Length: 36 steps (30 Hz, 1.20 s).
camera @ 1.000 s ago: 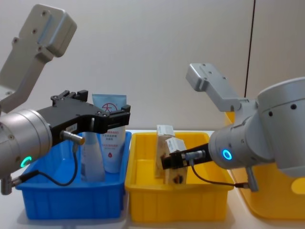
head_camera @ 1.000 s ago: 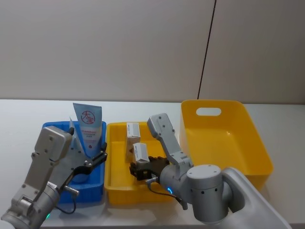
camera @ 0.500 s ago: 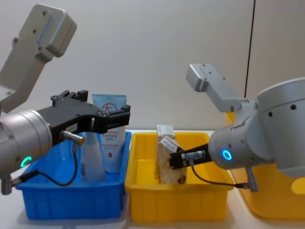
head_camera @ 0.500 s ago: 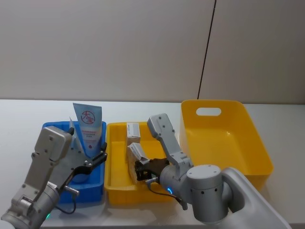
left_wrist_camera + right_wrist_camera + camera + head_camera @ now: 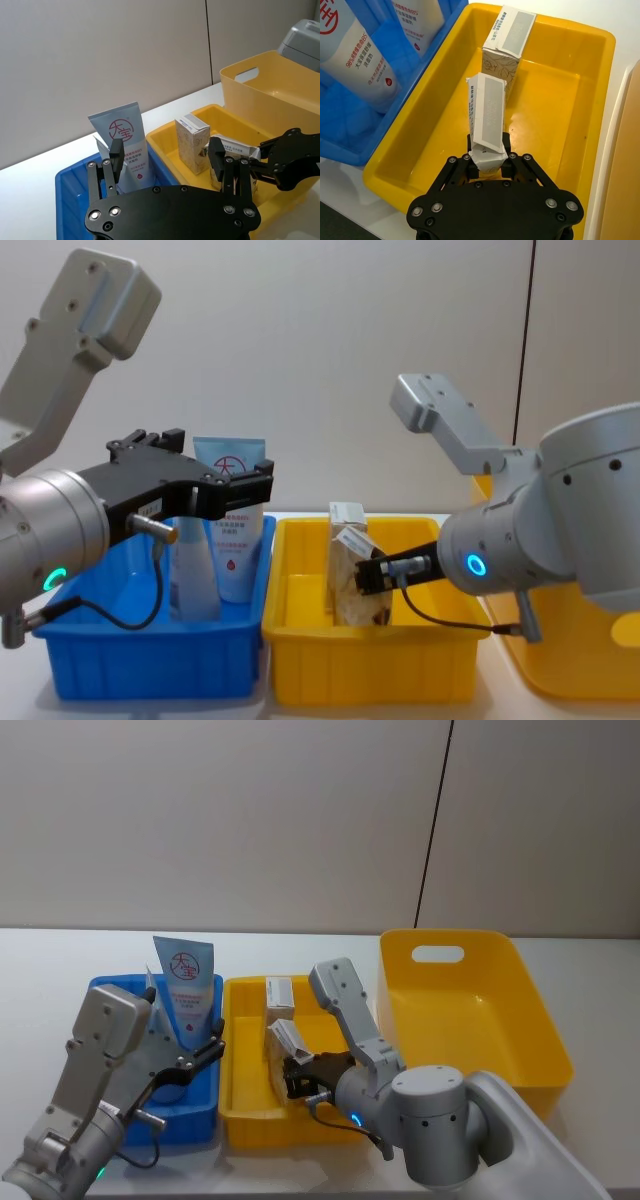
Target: Bimanual collaborative sorting of washing and personal care products
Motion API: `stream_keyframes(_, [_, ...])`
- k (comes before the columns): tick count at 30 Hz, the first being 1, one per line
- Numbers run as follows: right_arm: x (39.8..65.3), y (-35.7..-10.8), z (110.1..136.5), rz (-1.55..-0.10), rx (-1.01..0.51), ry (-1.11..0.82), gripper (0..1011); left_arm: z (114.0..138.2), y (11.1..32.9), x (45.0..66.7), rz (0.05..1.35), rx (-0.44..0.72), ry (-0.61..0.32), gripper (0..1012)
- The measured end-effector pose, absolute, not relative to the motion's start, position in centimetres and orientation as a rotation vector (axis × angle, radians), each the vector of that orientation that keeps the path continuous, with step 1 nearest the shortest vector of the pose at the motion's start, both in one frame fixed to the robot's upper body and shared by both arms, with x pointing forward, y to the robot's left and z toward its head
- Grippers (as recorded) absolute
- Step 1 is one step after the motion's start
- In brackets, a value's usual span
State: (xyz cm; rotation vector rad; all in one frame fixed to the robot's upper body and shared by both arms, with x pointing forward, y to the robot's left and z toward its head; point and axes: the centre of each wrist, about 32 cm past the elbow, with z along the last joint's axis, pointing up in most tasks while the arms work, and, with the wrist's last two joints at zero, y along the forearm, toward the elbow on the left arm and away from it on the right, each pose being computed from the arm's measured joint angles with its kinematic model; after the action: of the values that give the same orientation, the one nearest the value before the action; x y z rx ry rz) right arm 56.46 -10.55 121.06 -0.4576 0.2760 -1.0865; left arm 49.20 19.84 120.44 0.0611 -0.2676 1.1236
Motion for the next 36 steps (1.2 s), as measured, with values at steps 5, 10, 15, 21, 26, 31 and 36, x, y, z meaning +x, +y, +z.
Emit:
stream_keyframes(5, [56.5, -10.6, 121.1, -1.087, -0.458, 0.276, 206, 120.4, 19.8, 49.2, 1.124, 0.061, -0.268, 1001])
stream_keyframes(10, [56.4, -10.6, 121.1, -1.085, -0.457, 0.276, 206, 120.4, 19.8, 49.2, 1.124, 0.061, -0.268, 1002])
stream_keyframes(15, [56.3, -10.8, 121.4, -1.067, -0.447, 0.263, 206, 120.4, 19.8, 49.2, 1.124, 0.061, -0.268, 1001])
stream_keyframes(21, [56.0, -11.2, 122.3, -1.038, -0.408, 0.224, 206, 120.4, 19.8, 49.2, 1.124, 0.061, -0.268, 1001])
stream_keyframes(26, [55.5, -11.6, 123.3, -1.017, -0.359, 0.18, 206, 120.4, 19.8, 49.2, 1.124, 0.061, -0.268, 1002])
stream_keyframes(31, [54.9, -11.9, 124.5, -1.006, -0.306, 0.135, 206, 120.4, 19.8, 49.2, 1.124, 0.061, -0.268, 1002])
stream_keyframes(36, [54.1, -12.4, 125.9, -1.006, -0.247, 0.078, 206, 120.4, 19.8, 49.2, 1.124, 0.061, -0.268, 1002])
